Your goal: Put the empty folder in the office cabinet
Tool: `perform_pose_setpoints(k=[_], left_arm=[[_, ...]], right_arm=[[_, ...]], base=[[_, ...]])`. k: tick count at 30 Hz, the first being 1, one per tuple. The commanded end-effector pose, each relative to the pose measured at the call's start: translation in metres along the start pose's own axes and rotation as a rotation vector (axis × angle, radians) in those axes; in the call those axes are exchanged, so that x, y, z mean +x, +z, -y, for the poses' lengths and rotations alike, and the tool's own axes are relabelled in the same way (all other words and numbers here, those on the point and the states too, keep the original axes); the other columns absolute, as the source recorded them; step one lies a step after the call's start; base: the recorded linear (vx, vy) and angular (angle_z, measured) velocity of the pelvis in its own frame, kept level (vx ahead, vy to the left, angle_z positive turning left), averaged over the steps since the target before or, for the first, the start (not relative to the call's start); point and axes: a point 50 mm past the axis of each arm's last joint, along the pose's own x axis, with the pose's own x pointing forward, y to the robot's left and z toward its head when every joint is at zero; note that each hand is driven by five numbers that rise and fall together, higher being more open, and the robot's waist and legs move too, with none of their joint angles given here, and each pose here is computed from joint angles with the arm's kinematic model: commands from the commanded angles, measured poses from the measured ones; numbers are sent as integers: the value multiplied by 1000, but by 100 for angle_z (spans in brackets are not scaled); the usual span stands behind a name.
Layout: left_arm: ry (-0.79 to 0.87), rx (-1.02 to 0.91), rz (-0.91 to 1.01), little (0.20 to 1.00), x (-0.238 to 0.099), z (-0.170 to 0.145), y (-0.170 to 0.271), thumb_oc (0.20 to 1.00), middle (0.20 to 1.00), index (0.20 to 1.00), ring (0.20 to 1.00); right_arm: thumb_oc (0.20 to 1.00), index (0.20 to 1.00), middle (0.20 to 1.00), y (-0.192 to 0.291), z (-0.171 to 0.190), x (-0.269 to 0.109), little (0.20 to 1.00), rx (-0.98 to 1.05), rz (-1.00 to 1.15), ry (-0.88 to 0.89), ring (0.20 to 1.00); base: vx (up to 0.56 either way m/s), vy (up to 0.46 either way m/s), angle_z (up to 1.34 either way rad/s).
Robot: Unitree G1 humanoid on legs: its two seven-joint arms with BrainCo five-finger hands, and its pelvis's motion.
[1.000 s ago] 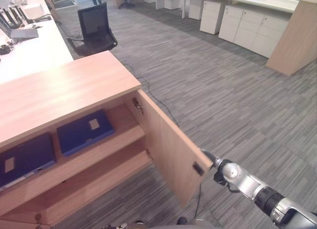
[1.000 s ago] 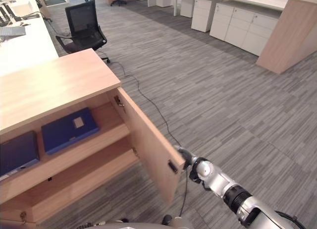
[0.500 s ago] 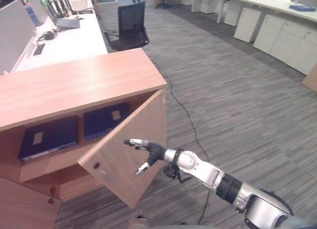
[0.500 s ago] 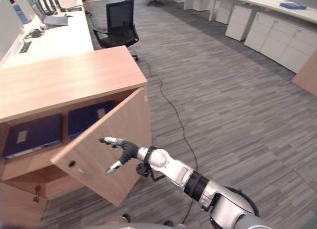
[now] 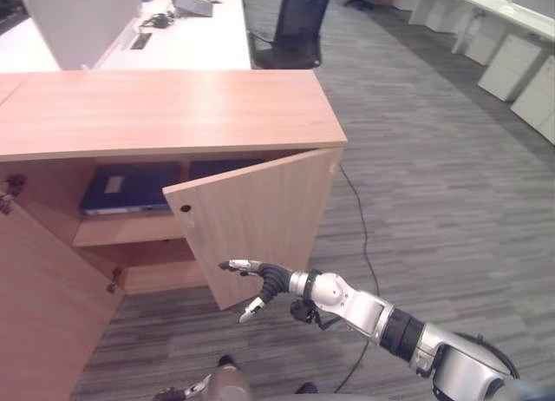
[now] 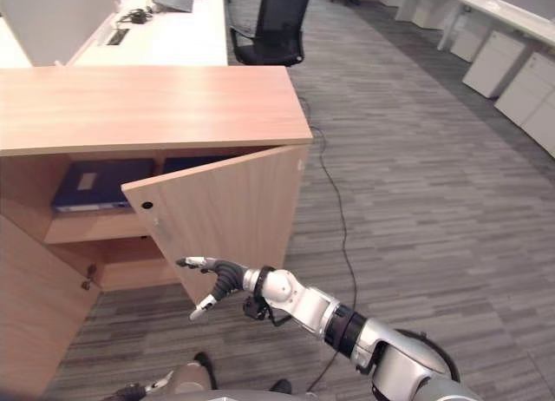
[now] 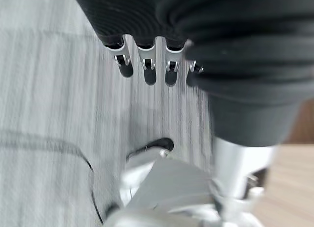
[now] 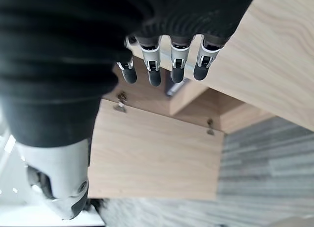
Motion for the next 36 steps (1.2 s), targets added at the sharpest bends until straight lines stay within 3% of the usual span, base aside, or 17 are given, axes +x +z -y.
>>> perform_pose_setpoints(k=[1,5,10,17,23,31,35,36], left_arm=[[-47,42,-7,1000,-2,19,-3,1000,1000,1000,1000],[-60,75,-10,1000,-2,22,-6,1000,1000,1000,1000],[42,188,-104,1000,-1,-12,-14,1000,1000,1000,1000],[75,277,-9,1000,1,-19,12,1000,1000,1000,1000],[58,312,87,1000,1,-8,38,1000,1000,1000,1000],[56,166,166,1000,0,-4,52,1000,1000,1000,1000],[-24,107,253,1000,-5,26,69,1000,1000,1000,1000],[-23,45,371,1000,-11,21,89,1000,1000,1000,1000]], right_arm=[[1000,1000,1000,5,16,11,1000,-24,4,-94,1000],[1000,1000,1000,-27,12,8,1000,-38,-141,-125,1000],[1000,1000,1000,-74,-18,1,1000,116,-334,-164,1000],[1000,1000,1000,-141,-40,-47,1000,280,-656,-292,1000],[1000,1000,1000,-170,-59,-78,1000,424,-822,-394,1000],[1000,1000,1000,-187,-73,-103,1000,564,-927,-497,1000],[1000,1000,1000,-194,-82,-115,1000,618,-974,-532,1000],[1000,1000,1000,-196,-80,-122,1000,613,-975,-550,1000]], base=[[23,224,38],[41,212,52],[93,151,68],[108,143,82],[34,-83,124],[62,-166,101],[-35,-116,71],[-83,-81,63]])
